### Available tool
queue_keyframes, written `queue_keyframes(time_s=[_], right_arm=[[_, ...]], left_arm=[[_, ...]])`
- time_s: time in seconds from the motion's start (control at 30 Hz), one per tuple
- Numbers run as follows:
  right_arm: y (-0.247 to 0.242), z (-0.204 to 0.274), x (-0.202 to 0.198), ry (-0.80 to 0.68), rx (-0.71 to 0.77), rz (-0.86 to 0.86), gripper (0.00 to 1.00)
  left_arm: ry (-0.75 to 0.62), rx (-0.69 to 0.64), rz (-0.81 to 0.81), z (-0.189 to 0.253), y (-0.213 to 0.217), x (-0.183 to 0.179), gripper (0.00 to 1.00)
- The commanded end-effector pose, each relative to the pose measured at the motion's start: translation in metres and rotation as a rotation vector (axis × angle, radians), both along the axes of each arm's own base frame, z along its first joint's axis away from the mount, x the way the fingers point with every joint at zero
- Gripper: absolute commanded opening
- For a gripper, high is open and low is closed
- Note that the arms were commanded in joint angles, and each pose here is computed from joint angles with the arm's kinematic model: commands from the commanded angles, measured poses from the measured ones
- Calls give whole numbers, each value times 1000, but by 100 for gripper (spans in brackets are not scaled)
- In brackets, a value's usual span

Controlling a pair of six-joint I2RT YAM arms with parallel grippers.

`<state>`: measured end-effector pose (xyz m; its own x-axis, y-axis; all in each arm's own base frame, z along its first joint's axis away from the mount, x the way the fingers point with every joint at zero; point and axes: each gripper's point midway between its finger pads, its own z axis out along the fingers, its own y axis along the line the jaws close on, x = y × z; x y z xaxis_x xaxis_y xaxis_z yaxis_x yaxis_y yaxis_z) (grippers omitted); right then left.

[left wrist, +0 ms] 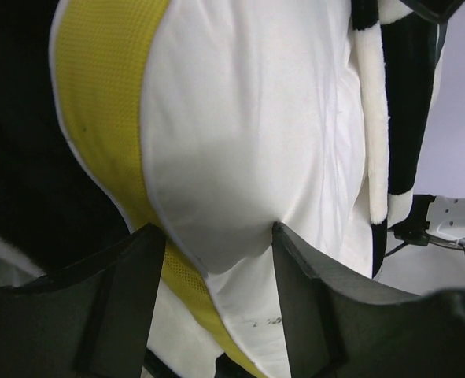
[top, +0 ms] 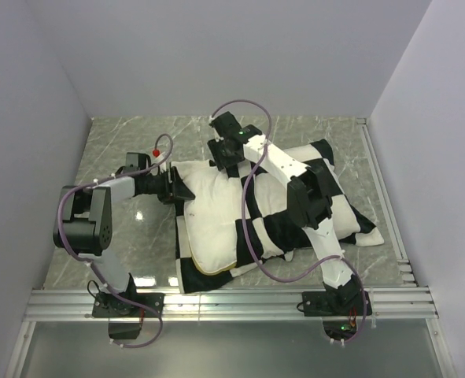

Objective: Put the pillow into the pillowcase

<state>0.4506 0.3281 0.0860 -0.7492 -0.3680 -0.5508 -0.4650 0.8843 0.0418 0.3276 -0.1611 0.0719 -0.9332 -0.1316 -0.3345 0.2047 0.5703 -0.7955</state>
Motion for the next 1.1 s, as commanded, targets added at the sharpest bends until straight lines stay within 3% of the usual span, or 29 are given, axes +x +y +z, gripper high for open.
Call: queue_keyframes(time_s=[0.0, 0.03, 0.1, 0.17, 0.23, 0.3, 0.33, 0.37, 0.47, 0.6, 0.93, 1.0, 1.03, 1.07], right_arm=[[-3, 17, 19, -86, -18, -49, 56], [-3, 15, 19, -84, -23, -48, 53], [-1, 14, 17, -79, -11, -34, 34], [7, 18, 12, -60, 34, -8, 2], [24, 33, 0, -20, 134, 51, 0], [44, 75, -12, -43, 289, 109, 0], [54, 76, -32, 21, 375, 168, 0], [69, 101, -33, -13, 487, 190, 0], [91, 159, -62, 7, 681, 268, 0], [111, 194, -85, 72, 814, 334, 0], [157, 234, -174, 404, 1093, 474, 0], [149, 234, -161, 350, 1066, 462, 0], [143, 241, -141, 249, 1035, 408, 0], [131, 224, -130, 188, 938, 384, 0]], left_arm=[[-51, -64, -36, 15, -17, 1, 61], [-46, -68, -32, 13, -17, 0, 61], [-41, -71, -28, 11, -19, 1, 58], [-44, -80, -32, 10, -22, 5, 54], [-54, -110, -27, 10, -25, 10, 50], [-37, -175, -40, 19, -31, 8, 37], [-99, -208, -47, 25, -34, 14, 33], [-58, -259, -34, 33, -38, 12, 28], [-80, -340, -31, 47, -46, 16, 20], [-114, -448, -72, 73, -59, 12, 14], [-154, -576, -72, 118, -72, 21, 13], [-149, -558, -65, 114, -68, 20, 18], [-89, -539, -34, 109, -62, 20, 22], [-114, -505, -43, 103, -56, 19, 31]])
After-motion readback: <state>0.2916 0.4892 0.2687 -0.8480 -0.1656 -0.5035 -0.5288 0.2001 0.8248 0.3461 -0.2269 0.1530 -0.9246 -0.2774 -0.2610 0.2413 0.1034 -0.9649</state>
